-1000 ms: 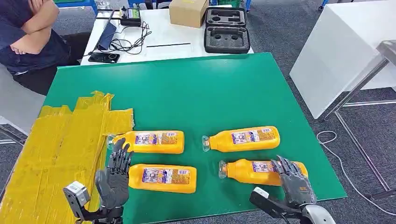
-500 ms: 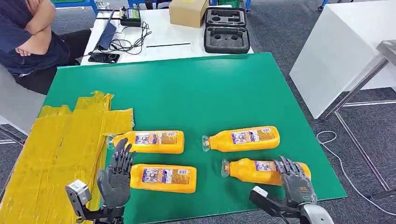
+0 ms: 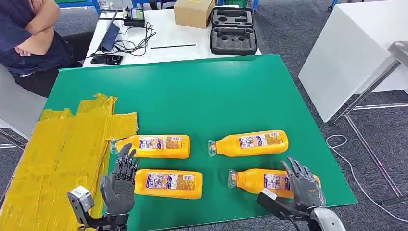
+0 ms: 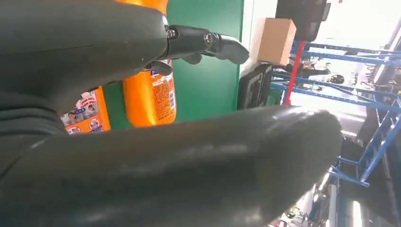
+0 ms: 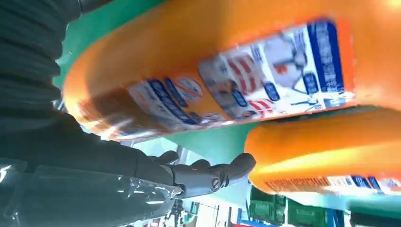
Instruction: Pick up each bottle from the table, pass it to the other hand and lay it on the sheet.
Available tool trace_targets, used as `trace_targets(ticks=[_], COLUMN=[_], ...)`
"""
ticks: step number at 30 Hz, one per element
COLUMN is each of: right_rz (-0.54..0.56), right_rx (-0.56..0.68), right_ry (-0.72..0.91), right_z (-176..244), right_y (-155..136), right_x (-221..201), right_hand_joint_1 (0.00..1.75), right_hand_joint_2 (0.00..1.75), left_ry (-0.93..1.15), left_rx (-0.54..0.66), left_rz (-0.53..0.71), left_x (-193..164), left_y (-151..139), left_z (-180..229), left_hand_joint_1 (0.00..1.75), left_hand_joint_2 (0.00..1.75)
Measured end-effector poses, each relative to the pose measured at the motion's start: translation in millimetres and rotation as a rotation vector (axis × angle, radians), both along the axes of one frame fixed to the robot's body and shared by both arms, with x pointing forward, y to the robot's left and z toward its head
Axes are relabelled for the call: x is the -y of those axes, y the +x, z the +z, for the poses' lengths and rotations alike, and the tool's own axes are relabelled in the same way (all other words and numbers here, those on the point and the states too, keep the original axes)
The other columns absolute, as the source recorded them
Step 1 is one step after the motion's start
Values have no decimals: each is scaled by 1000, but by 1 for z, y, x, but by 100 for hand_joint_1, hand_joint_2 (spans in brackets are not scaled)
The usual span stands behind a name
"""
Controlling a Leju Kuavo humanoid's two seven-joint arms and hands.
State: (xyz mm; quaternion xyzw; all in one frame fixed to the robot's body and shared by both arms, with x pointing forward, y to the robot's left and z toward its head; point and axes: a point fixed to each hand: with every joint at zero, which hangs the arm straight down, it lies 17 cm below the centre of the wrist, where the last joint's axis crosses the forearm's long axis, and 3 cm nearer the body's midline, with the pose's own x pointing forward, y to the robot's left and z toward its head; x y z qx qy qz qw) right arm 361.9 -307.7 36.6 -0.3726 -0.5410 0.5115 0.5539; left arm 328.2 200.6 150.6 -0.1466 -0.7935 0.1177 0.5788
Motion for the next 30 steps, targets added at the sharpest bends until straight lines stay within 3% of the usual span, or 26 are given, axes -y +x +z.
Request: trace_targets(ticks=[12,30], right_rz=[34,40], right_rx=[68,36], right_ry=[73,64], right_z=[31,28], right_y=[8,9], right_x=[-19,-24], right_hand_joint_1=[0,0], right_hand_joint_2=[175,175], left_ry=[-4,-8], left_rx=[-9,-13], left_rz=[22,39], left_x=[-6,-11], left_y=[-2,-1], left_z=[-3,-3], left_hand_joint_1=[0,0], left_hand_joint_2=[0,0])
